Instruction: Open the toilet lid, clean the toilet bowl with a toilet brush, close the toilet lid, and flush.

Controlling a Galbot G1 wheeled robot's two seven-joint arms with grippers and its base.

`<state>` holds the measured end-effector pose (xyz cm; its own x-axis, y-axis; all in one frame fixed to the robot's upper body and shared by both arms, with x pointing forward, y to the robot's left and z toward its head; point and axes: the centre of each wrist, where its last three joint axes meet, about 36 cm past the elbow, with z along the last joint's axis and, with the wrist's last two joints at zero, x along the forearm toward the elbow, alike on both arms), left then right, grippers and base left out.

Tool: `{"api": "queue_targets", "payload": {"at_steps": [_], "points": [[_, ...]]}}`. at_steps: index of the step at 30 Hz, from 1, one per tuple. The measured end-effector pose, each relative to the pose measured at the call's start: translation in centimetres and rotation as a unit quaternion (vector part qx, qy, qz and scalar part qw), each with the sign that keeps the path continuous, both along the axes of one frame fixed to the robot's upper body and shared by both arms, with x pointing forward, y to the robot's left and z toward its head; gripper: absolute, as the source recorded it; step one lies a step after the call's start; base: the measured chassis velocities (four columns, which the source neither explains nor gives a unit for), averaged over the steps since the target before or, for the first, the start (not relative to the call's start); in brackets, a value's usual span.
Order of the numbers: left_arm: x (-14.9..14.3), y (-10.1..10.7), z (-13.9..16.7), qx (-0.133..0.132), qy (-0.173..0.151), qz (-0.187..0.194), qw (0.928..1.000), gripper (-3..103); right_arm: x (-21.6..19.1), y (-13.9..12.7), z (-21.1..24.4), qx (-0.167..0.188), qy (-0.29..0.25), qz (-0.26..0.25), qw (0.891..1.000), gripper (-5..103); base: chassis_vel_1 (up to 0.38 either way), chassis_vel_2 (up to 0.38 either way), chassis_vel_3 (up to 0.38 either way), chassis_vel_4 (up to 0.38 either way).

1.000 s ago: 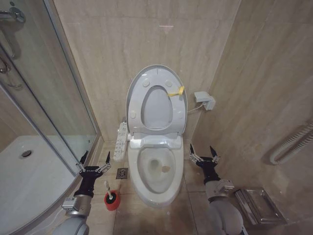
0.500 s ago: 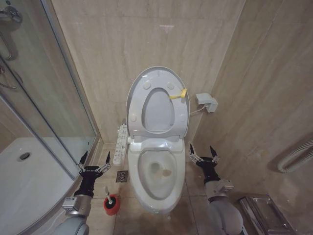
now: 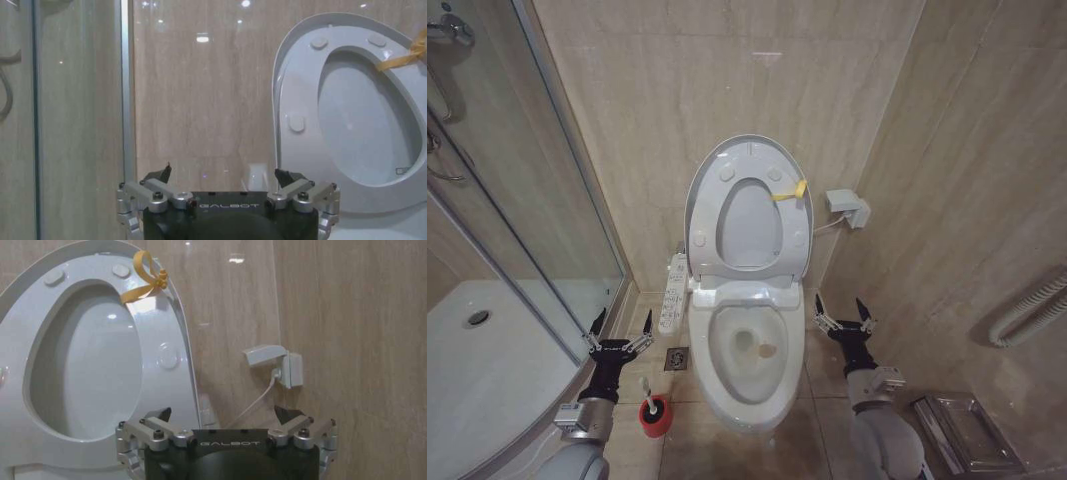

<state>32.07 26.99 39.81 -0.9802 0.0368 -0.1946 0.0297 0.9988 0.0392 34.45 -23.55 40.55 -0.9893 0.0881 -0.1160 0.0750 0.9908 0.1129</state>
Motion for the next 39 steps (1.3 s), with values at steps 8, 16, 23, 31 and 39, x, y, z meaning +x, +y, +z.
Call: {"api": "queue_targets", "payload": {"at_steps": [8,16,23,31,39], "points": [[0.00,0.00,0.00,0.000,0.000,0.000,1.0000,100,0.00,0.00,0.00,0.000,0.000,0.000,1.000,100,0.000,0.000,0.000,0.000],[0.00,0.00,0.00,0.000,0.000,0.000,1.0000,100,0.00,0.00,0.00,0.000,0.000,0.000,1.000,100,0.000,0.000,0.000,0.000],[0.00,0.00,0.00,0.000,0.000,0.000,1.0000,100,0.00,0.00,0.00,0.000,0.000,0.000,1.000,100,0.000,0.000,0.000,0.000],[0.00,0.00,0.00,0.000,0.000,0.000,1.0000,100,0.00,0.00,0.00,0.000,0.000,0.000,1.000,100,0.000,0.000,0.000,0.000],[0.00,0.00,0.00,0.000,0.000,0.000,1.0000,100,0.00,0.00,0.00,0.000,0.000,0.000,1.000,100,0.000,0.000,0.000,0.000]]}}
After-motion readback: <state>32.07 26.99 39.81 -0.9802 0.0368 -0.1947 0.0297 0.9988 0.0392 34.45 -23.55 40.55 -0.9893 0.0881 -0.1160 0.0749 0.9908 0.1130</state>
